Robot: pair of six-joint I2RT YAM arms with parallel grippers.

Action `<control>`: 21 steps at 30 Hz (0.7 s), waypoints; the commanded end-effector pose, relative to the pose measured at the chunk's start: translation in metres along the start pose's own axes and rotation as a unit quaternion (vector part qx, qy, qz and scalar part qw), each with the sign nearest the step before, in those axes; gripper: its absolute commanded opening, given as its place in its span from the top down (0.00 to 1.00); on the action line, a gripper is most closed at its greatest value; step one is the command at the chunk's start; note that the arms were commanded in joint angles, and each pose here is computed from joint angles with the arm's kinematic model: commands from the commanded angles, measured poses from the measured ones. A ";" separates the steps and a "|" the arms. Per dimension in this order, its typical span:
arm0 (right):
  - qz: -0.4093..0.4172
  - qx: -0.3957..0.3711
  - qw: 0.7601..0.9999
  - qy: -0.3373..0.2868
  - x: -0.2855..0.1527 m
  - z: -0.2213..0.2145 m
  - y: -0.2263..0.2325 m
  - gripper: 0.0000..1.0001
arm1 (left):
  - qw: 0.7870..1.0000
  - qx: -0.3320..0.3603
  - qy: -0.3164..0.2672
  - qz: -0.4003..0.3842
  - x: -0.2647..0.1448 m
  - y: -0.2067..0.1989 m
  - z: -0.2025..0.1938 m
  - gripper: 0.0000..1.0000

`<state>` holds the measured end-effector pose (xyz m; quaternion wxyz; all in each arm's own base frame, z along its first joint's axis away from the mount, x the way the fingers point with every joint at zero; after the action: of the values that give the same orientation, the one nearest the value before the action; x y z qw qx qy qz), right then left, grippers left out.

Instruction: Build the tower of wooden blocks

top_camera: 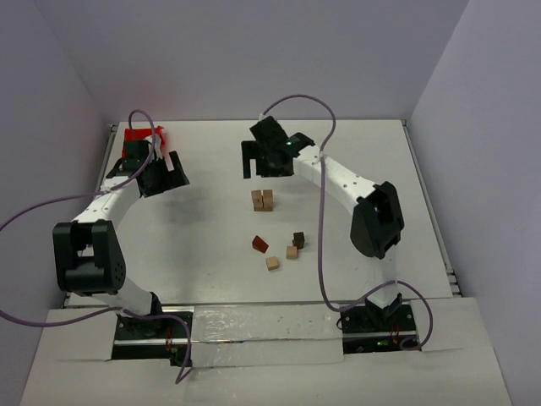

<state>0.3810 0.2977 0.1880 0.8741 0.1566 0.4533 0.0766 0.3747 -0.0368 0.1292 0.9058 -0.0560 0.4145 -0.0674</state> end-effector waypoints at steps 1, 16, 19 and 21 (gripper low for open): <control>-0.065 0.022 0.997 0.027 -0.006 -0.017 -0.012 0.00 | 1.000 -0.003 -0.017 0.014 -0.013 0.013 0.004 0.01; -0.107 0.049 0.991 0.059 0.031 -0.043 -0.014 0.00 | 1.000 0.000 -0.029 0.006 -0.025 0.014 0.002 0.01; -0.111 0.054 0.991 0.058 0.035 -0.042 -0.013 0.00 | 1.000 0.001 -0.030 0.004 -0.025 0.014 0.003 0.01; -0.113 0.054 0.991 0.056 0.038 -0.041 -0.012 0.00 | 1.000 0.001 -0.031 0.002 -0.025 0.013 0.003 0.01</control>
<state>0.3608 0.2993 0.1213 0.8324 0.1323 0.5374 -0.0272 0.3603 -0.0183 0.1311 0.9084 -0.0572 0.4110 -0.0522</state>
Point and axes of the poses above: each gripper's point midway between its finger pads, its own x axis out along the fingers, its own y axis along the line the jaws close on, z = x × y, the point moved 3 cm from there along -x, back along the fingers, and after that the axes turned 13 degrees about x, right-handed, at the moved point
